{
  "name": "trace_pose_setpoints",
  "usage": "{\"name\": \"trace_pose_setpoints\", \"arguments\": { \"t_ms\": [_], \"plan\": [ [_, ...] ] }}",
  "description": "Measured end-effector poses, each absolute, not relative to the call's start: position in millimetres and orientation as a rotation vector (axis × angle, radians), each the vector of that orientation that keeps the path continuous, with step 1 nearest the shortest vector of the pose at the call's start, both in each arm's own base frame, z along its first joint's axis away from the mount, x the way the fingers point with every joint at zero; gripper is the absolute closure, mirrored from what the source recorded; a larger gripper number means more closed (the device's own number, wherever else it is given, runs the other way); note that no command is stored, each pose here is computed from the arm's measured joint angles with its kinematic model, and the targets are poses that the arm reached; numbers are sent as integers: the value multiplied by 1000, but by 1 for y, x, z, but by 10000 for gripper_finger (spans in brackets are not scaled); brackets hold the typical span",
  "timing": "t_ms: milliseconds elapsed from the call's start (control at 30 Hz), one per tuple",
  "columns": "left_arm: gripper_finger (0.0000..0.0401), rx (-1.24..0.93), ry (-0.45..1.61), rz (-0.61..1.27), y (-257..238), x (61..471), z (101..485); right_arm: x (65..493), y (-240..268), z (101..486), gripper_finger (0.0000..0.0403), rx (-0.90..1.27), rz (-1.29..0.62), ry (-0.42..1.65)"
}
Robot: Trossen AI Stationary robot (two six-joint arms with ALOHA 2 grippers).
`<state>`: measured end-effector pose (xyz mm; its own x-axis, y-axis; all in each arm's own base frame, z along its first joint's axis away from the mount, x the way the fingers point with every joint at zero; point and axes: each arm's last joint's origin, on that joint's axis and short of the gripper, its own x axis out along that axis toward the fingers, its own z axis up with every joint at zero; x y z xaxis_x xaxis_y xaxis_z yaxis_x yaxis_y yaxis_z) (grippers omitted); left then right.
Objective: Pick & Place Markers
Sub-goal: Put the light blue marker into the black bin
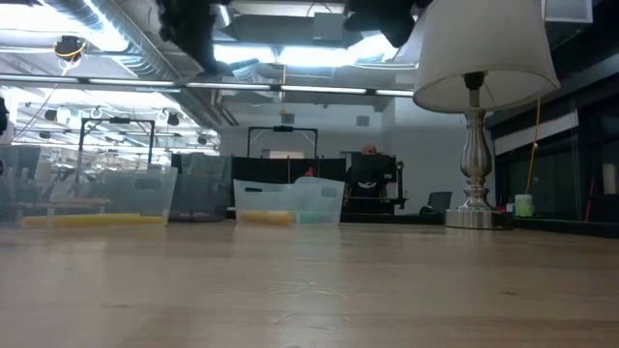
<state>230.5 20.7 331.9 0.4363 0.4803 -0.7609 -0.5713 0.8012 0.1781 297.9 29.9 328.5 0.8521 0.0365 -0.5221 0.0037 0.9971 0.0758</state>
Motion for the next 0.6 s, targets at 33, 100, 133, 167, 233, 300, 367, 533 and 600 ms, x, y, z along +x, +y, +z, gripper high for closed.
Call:
{"name": "trace_pose_setpoints", "arguments": {
  "t_ms": [33, 100, 133, 167, 233, 300, 367, 533, 600],
  "plan": [
    [380, -103, 934, 670, 24, 227, 332, 298, 29, 329, 247, 79, 22, 551],
    [380, -89, 991, 697, 30, 219, 331, 298, 27, 329, 247, 83, 33, 545],
    [380, -83, 1018, 708, 33, 216, 330, 299, 26, 329, 247, 82, 32, 543],
    [380, -75, 1039, 717, 37, 214, 329, 299, 25, 329, 247, 80, 29, 543],
    [380, -55, 1079, 734, 44, 210, 328, 299, 23, 329, 247, 70, 27, 542],
    [380, -30, 1096, 754, 50, 208, 328, 299, 19, 329, 247, 64, 19, 542],
    [380, -3, 1103, 778, 55, 207, 329, 299, 17, 329, 247, 57, 13, 542],
    [380, 55, 1137, 826, 69, 202, 329, 300, 13, 329, 247, 43, 6, 542],
    [380, 65, 1156, 836, 76, 200, 329, 300, 10, 329, 247, 48, 18, 543]
  ]
}}
